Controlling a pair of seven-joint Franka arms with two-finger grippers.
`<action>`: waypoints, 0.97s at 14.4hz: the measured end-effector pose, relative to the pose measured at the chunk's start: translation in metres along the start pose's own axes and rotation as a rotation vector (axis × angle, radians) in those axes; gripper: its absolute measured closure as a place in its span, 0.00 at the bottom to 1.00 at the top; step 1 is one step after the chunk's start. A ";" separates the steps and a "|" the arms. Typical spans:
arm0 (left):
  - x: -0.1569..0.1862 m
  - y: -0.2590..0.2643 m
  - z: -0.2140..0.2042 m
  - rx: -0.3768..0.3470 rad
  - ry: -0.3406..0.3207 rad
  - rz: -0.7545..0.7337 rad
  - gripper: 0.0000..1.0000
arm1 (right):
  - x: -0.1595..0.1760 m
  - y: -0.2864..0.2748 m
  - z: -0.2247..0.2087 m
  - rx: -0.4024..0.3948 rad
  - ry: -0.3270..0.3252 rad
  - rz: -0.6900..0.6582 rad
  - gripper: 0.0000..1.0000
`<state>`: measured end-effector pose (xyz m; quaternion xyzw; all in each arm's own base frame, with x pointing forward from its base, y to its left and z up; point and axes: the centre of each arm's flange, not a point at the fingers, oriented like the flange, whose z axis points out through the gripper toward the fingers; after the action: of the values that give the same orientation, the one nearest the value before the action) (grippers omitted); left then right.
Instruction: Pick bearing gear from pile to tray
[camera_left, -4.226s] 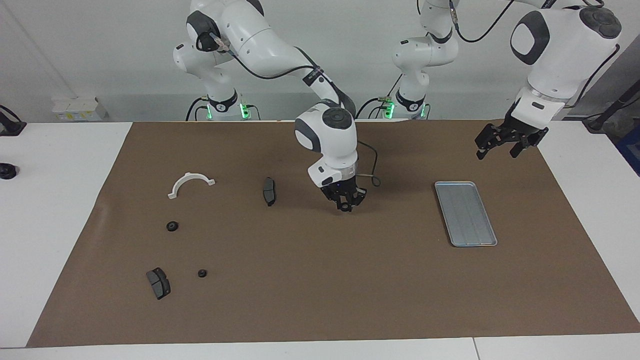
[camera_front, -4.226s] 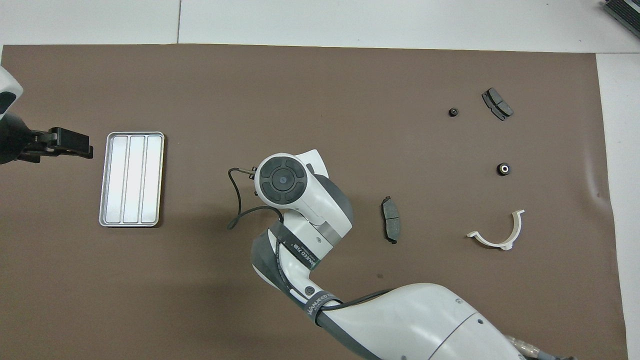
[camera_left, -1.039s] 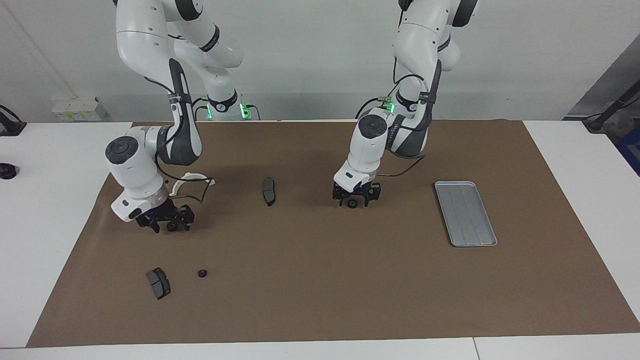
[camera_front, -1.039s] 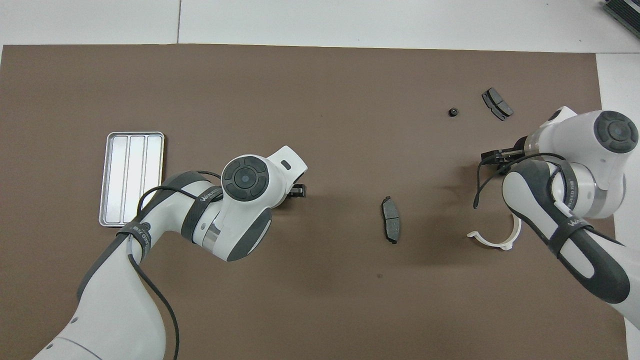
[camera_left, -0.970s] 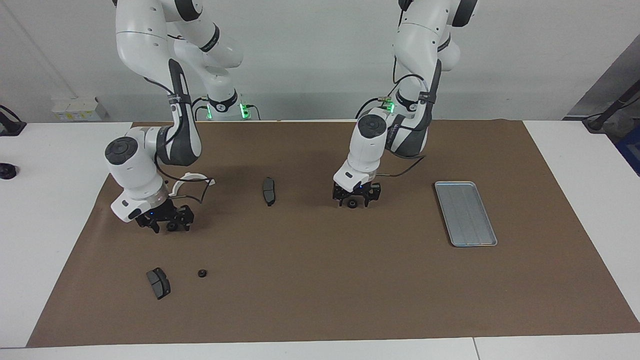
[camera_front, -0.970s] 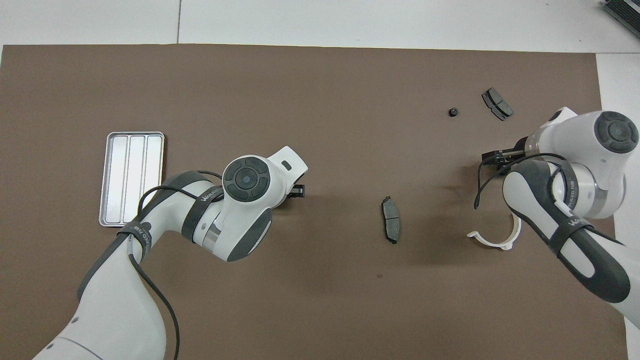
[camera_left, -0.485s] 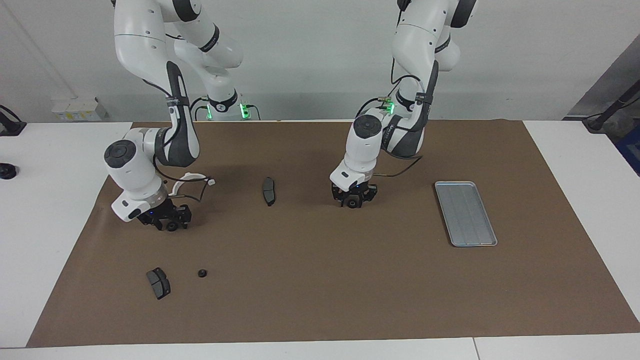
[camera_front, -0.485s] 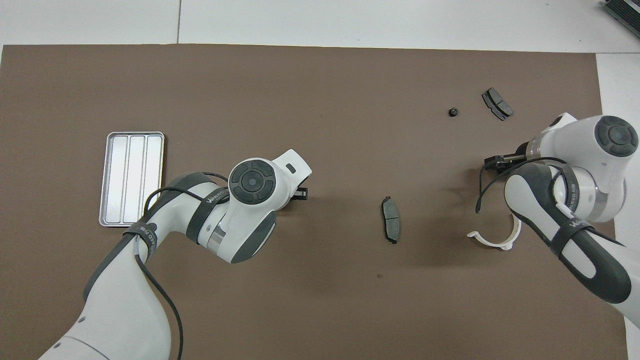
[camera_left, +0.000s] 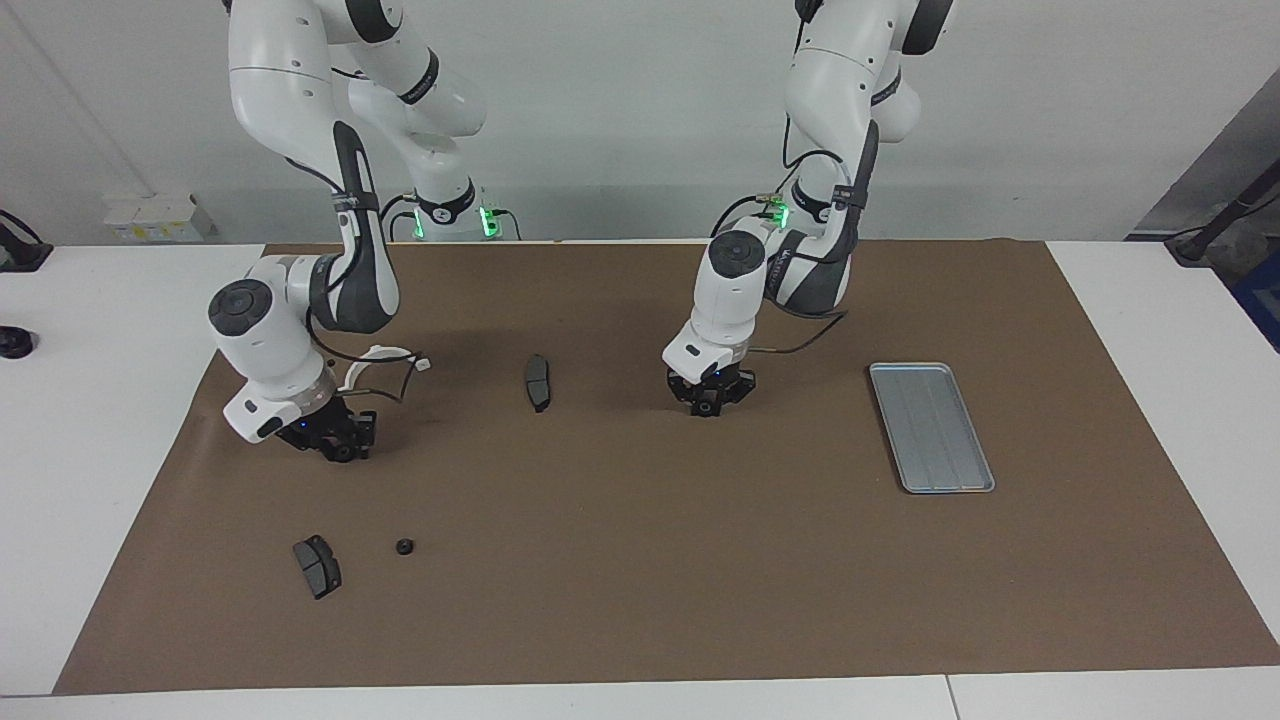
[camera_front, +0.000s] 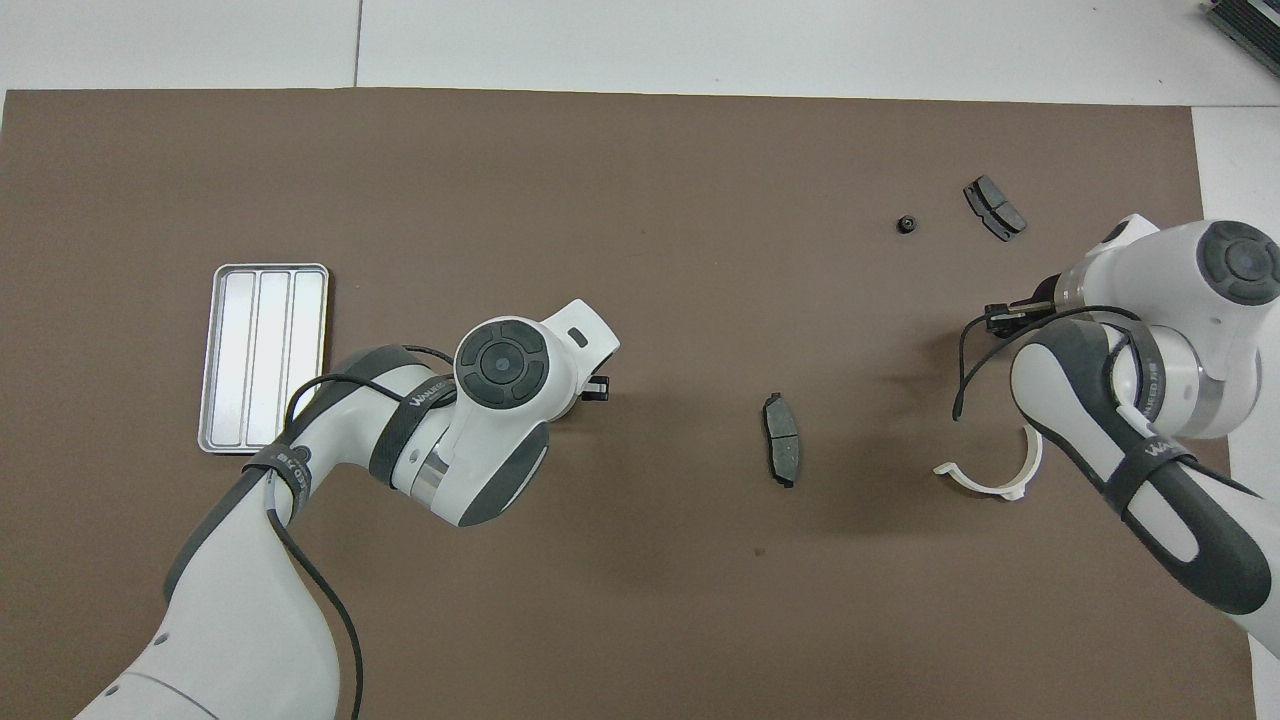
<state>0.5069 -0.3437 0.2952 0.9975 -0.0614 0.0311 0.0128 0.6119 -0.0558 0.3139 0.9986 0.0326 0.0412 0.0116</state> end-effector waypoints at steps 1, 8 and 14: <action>0.000 0.000 0.000 0.000 0.000 -0.001 0.65 | 0.003 -0.009 -0.007 0.003 0.007 -0.008 0.66; 0.052 -0.061 -0.034 0.011 0.022 -0.131 0.65 | 0.025 -0.144 -0.060 0.033 0.025 0.115 0.66; 0.083 -0.220 -0.056 0.053 -0.042 -0.192 0.65 | 0.012 -0.299 -0.077 0.088 0.054 0.288 0.66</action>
<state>0.6130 -0.1340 0.3514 0.9993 0.0350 0.0106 -0.0122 0.5986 0.2445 0.3840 0.9910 -0.1090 0.0677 -0.0392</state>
